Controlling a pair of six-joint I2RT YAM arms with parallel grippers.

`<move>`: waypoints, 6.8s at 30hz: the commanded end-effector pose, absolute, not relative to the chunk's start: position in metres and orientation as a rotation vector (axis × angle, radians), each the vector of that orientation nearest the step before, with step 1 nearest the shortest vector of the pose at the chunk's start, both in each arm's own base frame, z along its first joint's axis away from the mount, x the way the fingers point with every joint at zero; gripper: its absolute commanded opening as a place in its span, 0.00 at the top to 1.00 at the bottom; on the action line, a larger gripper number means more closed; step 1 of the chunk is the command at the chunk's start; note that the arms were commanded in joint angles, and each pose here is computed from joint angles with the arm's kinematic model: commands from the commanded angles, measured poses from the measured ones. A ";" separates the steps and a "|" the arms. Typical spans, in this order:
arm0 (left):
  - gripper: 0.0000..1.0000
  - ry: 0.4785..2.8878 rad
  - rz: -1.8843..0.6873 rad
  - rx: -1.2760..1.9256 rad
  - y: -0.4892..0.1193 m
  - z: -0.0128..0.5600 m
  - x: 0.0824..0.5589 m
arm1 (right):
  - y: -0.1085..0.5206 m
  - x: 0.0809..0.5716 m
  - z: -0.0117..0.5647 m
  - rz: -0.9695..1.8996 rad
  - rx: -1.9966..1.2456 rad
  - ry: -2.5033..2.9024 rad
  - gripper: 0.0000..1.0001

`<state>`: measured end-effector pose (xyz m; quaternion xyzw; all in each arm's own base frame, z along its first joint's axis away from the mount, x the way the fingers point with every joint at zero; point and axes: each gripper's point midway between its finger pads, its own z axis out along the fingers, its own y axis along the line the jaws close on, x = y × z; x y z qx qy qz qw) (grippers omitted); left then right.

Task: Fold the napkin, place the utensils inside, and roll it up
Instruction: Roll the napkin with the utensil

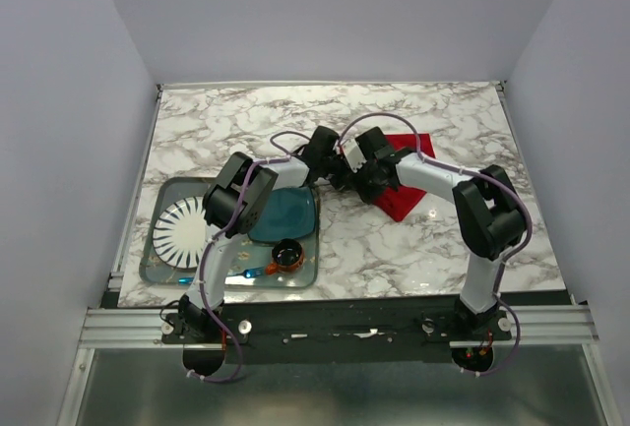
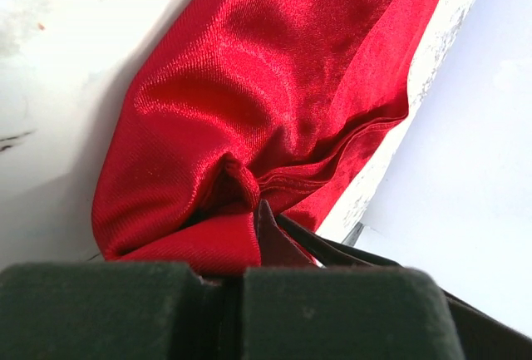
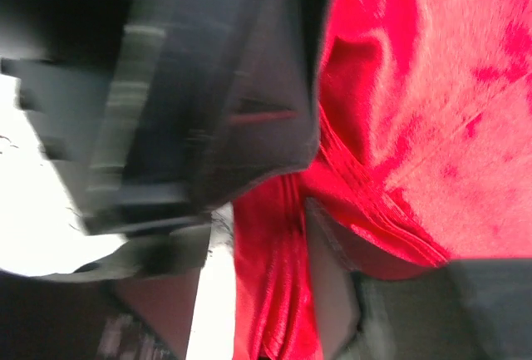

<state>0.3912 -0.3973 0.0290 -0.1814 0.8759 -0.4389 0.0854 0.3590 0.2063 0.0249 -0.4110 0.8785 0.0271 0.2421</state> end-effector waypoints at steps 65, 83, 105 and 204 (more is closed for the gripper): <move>0.52 2.585 -0.795 -0.843 -0.343 -0.014 0.349 | 0.216 0.324 0.007 1.504 -0.304 2.683 0.96; 1.00 2.641 -0.676 -0.739 -0.340 -0.020 0.344 | 0.206 0.334 0.030 1.228 -0.384 2.682 0.67; 1.00 2.736 -0.691 -0.762 -0.347 -0.010 0.328 | 0.218 0.323 0.042 0.016 -0.413 2.450 0.41; 1.00 2.582 -0.787 -0.199 -0.356 0.013 0.444 | 0.187 0.349 -0.003 1.175 -0.039 2.693 0.97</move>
